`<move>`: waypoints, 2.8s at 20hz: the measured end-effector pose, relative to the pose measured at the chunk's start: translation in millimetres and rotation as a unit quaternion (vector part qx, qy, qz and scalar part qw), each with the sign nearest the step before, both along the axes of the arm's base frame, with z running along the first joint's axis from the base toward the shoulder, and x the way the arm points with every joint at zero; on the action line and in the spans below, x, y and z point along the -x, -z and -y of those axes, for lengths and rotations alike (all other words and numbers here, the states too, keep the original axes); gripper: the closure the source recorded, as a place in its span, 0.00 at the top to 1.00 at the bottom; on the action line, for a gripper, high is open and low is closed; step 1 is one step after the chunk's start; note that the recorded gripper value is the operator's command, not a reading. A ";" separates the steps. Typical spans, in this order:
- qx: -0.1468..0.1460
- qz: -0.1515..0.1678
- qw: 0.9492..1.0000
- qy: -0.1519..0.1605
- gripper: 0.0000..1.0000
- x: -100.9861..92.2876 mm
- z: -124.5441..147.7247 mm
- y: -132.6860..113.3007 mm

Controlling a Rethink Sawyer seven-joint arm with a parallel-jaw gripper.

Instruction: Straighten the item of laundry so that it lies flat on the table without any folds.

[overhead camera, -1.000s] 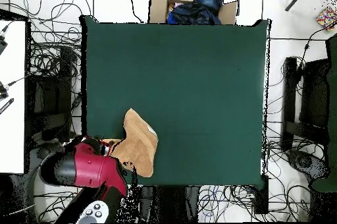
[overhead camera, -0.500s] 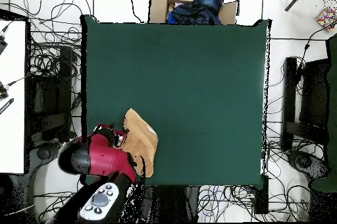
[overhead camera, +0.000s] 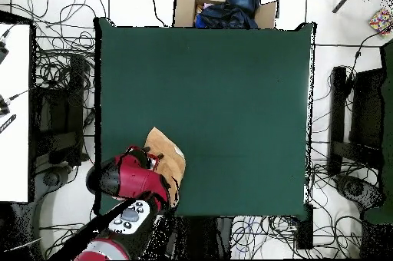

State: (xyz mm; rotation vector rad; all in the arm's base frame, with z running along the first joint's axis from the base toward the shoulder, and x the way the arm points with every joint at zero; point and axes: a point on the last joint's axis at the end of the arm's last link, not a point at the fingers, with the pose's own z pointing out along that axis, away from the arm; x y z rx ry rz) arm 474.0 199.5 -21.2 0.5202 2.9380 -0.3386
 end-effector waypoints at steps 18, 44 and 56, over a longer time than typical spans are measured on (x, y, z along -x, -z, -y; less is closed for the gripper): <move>-0.112 -0.049 0.992 -0.004 0.00 -19.0 41.3 32.8; -0.050 0.029 0.988 -0.141 0.00 -23.3 33.5 30.5; -0.006 0.188 0.971 -0.148 0.00 -68.5 55.0 4.9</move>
